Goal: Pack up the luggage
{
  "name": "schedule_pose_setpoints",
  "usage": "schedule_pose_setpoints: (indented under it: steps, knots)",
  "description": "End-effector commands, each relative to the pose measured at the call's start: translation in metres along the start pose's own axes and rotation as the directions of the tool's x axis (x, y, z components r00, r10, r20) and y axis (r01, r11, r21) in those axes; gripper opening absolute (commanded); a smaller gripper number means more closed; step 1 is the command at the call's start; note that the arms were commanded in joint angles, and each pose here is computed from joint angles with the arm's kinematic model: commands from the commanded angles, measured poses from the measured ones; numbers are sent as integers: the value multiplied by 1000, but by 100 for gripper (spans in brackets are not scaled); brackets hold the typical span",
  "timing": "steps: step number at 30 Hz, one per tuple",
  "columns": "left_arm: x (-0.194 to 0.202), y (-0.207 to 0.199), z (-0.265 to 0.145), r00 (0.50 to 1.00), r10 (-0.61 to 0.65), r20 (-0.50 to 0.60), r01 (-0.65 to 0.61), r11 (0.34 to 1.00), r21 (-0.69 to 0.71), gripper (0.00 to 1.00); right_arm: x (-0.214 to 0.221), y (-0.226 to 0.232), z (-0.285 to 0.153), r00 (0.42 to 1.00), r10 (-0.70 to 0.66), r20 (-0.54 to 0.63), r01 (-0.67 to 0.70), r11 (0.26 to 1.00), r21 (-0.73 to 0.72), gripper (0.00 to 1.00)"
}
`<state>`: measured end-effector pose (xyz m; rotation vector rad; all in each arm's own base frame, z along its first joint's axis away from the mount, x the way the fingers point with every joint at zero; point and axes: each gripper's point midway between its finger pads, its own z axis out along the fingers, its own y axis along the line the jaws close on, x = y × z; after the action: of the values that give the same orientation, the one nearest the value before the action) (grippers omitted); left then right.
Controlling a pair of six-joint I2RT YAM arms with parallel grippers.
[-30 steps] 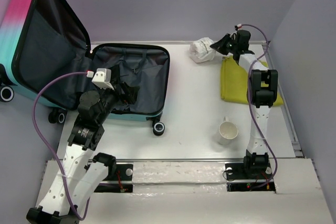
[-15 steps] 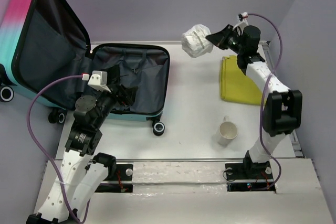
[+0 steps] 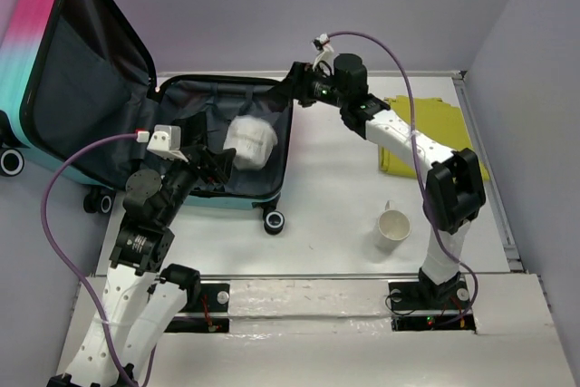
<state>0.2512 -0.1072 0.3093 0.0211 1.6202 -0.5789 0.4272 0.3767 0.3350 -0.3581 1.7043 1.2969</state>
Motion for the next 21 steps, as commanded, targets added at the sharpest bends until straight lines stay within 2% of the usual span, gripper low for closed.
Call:
schedule_pose_setpoints:
  steps: [1,2,5,6,7,8,9,10,12,13,14,16,20,21]
  knots:
    - [-24,-6,-3,997,11,76,-12,1000,15,99,2,-22,-17,997,-67,-28,70,985,158,95]
    - [-24,-7,-3,997,10,74,-11,1000,18,99,-2,-16,-31,996,-83,-24,86,978,189,96]
    - [-24,-10,-4,997,10,73,-12,999,31,99,22,-46,-68,992,-108,-62,123,925,360,95]
    - [-24,-11,-4,997,12,75,-14,999,35,99,10,-34,-90,990,-141,-19,137,910,391,91]
    - [-25,-12,-5,997,12,77,-15,999,38,99,16,-39,-105,990,-139,-16,132,889,439,88]
    - [-25,-13,-6,997,13,77,-16,999,43,99,43,-67,-131,993,-111,-48,119,823,555,86]
    - [-25,-13,-6,997,13,77,-16,999,43,99,50,-75,-150,994,-106,-39,108,782,614,78]
    - [-25,-14,-6,997,13,76,-16,999,46,99,66,-87,-188,994,-97,-52,105,694,712,74]
    - [-25,-18,-7,997,14,74,-18,998,60,99,83,-97,-229,995,-73,-61,93,592,800,70]
    - [-25,-19,-8,997,14,76,-19,998,64,99,81,-89,-250,997,-71,-12,50,566,823,68]
    - [-25,-22,-9,997,14,74,-19,997,74,99,108,-101,-278,999,-15,-36,39,483,875,66]
    - [-26,-24,-10,997,15,75,-21,997,80,99,121,-99,-305,999,13,-34,25,423,906,66]
    - [-27,-25,-11,997,16,78,-22,996,81,99,149,-88,-368,994,95,-48,20,281,960,71]
    - [-26,-25,-11,997,15,76,-22,996,82,99,149,-83,-375,994,105,-10,-19,271,962,73]
